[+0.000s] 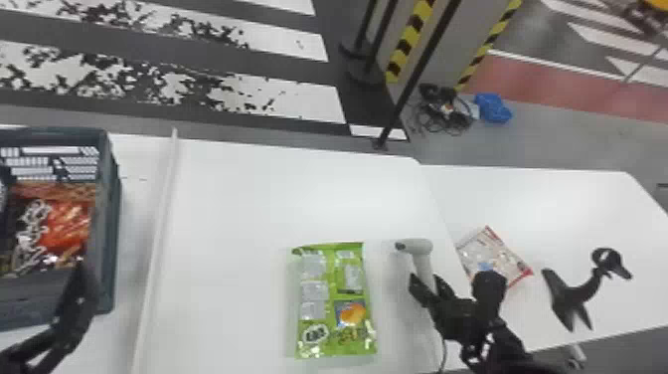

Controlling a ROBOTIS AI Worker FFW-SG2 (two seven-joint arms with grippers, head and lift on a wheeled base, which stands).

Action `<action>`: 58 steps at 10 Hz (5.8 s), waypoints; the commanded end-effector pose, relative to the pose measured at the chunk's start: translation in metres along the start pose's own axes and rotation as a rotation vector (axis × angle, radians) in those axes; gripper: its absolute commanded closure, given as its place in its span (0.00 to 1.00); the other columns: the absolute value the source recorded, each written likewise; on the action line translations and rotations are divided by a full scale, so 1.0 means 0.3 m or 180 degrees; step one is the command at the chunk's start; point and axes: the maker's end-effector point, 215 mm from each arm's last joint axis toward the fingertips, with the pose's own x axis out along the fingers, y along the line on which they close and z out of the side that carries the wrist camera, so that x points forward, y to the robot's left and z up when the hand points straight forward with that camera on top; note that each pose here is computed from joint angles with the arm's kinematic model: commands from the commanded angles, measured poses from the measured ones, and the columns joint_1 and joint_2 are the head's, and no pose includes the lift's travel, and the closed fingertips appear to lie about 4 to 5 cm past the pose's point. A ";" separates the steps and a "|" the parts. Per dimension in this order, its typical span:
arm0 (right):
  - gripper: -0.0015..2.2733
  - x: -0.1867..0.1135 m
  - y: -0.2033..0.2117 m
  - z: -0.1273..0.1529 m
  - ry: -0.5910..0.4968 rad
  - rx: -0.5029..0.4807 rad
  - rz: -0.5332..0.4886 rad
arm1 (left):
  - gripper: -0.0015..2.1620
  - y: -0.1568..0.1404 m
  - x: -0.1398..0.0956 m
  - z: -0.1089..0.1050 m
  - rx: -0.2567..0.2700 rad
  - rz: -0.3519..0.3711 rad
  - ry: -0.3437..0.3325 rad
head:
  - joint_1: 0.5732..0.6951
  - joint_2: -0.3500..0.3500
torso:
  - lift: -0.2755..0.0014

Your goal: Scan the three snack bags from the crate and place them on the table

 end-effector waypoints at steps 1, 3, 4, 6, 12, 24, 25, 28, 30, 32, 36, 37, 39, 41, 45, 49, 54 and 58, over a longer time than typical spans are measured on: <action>0.98 -0.031 0.018 0.057 -0.0197 0.0013 -0.0040 | 0.04 0.004 0.002 0.006 -0.0001 0.0008 -0.0009 | 1.00 0.00 | 0.86; 0.98 -0.120 0.098 0.145 -0.0409 0.0092 -0.0030 | 0.04 0.009 0.010 -0.005 -0.0005 0.0021 0.0022 | 1.00 0.00 | 0.86; 0.98 -0.177 0.151 0.181 -0.0522 0.0186 -0.0012 | 0.04 0.010 0.017 -0.006 -0.0010 0.0025 0.0020 | 1.00 0.00 | 0.86; 0.98 -0.269 0.281 0.197 -0.0620 0.0354 0.0143 | 0.04 0.006 0.034 -0.029 -0.0026 0.0011 0.0086 | 1.00 0.04 | 0.86; 0.98 -0.452 0.539 0.156 -0.0838 0.0463 0.0482 | 0.04 0.034 0.043 -0.050 -0.0070 0.0039 0.0101 | 1.00 0.21 | 0.86; 0.98 -0.136 0.618 0.042 -0.0020 0.0396 0.0599 | 0.04 0.084 0.090 -0.133 -0.0040 0.0071 0.0240 | 1.00 0.36 | 0.86; 0.98 -0.120 0.618 0.023 0.0054 0.0392 0.0593 | 0.04 0.087 0.092 -0.137 -0.0049 0.0075 0.0250 | 1.00 0.36 | 0.86; 0.98 -0.139 0.620 0.078 -0.0083 0.0355 0.0598 | 0.04 0.101 0.094 -0.132 -0.0051 0.0094 0.0240 | 1.00 0.38 | 0.86; 0.98 -0.177 0.559 0.147 -0.0193 0.0371 0.0517 | 0.04 0.099 0.093 -0.128 -0.0048 0.0084 0.0236 | 1.00 0.38 | 0.86; 0.98 -0.193 0.479 0.174 -0.0220 0.0415 0.0421 | 0.04 0.091 0.085 -0.121 -0.0055 0.0077 0.0228 | 1.00 0.33 | 0.86; 0.98 -0.122 0.284 0.155 -0.0111 0.0461 0.0161 | 0.04 0.067 0.058 -0.111 -0.0061 0.0049 0.0228 | 1.00 0.22 | 0.86; 0.98 -0.084 0.214 0.126 -0.0003 0.0455 0.0085 | 0.04 0.065 0.053 -0.108 -0.0043 0.0044 0.0229 | 1.00 0.18 | 0.86; 0.98 -0.021 0.099 0.077 0.0158 0.0398 -0.0044 | 0.04 0.061 0.046 -0.107 -0.0039 0.0039 0.0235 | 1.00 0.11 | 0.86; 0.97 0.014 0.014 0.001 0.0364 0.0326 -0.0109 | 0.04 0.054 0.047 -0.107 -0.0025 0.0025 0.0239 | 1.00 0.03 | 0.86; 0.48 0.051 0.000 -0.038 0.0379 0.0257 -0.0109 | 0.04 0.047 0.051 -0.104 -0.0017 0.0011 0.0242 | 1.00 0.00 | 0.86; 0.02 -0.104 0.104 0.232 -0.0439 -0.0048 -0.0078 | 0.04 0.040 0.051 -0.108 -0.0018 0.0004 0.0252 | 1.00 0.00 | 0.86; 0.02 -0.233 0.431 0.208 -0.0436 -0.0096 0.0393 | 0.04 0.036 0.054 -0.121 -0.0025 -0.0002 0.0283 | 1.00 0.14 | 0.86; 0.02 -0.242 0.607 0.130 -0.0281 0.0078 0.0696 | 0.04 0.038 0.050 -0.126 -0.0019 -0.0006 0.0295 | 1.00 0.29 | 0.86</action>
